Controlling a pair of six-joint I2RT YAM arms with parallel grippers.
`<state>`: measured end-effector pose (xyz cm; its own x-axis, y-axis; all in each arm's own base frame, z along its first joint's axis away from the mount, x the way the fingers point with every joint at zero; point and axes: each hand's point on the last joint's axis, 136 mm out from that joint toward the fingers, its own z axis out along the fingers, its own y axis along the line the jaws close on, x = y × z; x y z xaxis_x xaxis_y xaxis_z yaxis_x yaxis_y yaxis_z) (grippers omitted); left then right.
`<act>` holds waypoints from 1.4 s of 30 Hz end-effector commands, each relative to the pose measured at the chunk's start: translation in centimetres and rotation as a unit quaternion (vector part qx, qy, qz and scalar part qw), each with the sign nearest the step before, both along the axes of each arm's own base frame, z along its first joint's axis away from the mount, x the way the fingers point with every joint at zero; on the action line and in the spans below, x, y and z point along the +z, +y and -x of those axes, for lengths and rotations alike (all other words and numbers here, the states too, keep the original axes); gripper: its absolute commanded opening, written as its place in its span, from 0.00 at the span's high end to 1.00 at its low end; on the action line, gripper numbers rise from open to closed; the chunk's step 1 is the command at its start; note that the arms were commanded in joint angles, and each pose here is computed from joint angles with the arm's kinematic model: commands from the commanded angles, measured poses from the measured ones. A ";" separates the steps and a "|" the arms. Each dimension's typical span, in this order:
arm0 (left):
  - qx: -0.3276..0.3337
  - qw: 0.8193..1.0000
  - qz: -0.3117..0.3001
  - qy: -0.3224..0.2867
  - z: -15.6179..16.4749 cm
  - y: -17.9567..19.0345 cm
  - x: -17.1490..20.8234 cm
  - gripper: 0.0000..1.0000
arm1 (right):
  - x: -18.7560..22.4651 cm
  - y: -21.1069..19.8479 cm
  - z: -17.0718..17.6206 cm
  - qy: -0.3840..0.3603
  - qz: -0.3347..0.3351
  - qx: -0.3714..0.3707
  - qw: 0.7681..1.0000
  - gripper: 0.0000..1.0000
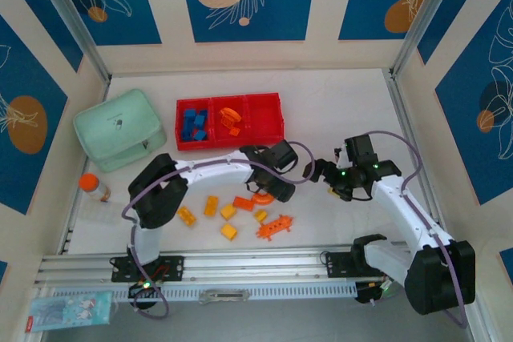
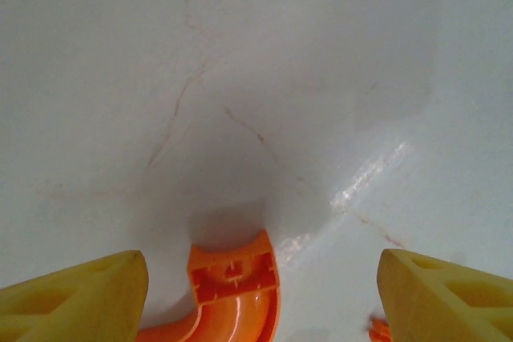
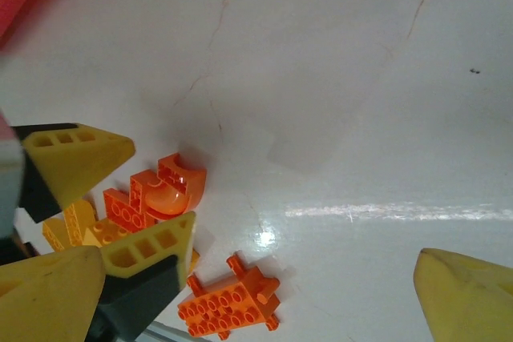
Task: Sort the legos into containers by color
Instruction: Pick up the lego from the middle-left of the table.
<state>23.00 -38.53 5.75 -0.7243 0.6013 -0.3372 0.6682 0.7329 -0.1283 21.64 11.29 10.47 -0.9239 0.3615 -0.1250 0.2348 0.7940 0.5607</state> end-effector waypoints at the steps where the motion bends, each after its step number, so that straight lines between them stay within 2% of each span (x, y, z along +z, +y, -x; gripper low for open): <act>1: 0.001 1.000 -0.020 0.005 0.2 -0.4 -0.7 0.28 | 0.3 0.3 0.5 0.003 -0.021 0.003 1.000 0.01; 12: 0.036 0.996 -0.077 0.003 0.0 1.5 -3.1 0.34 | 0.0 0.2 0.1 0.001 -0.027 0.003 1.000 0.01; 24: 0.040 0.995 -0.085 0.022 1.5 2.5 -4.8 0.45 | -0.2 0.1 -0.1 0.005 -0.024 0.006 1.000 0.01; 34: 0.035 0.996 -0.082 -0.016 -0.1 2.0 -3.1 0.67 | 0.2 0.2 -0.3 -0.001 -0.028 0.009 1.000 0.01; 42: 0.043 0.996 -0.074 -0.039 -1.1 2.4 -0.8 0.68 | 0.8 0.8 -0.6 -0.014 -0.036 0.026 0.999 0.01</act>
<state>23.33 -36.21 2.40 -0.7694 0.5811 -0.2653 0.5997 0.8001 0.0134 22.08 11.32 10.48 -0.9262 0.3585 -0.1172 0.2238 0.7725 0.5943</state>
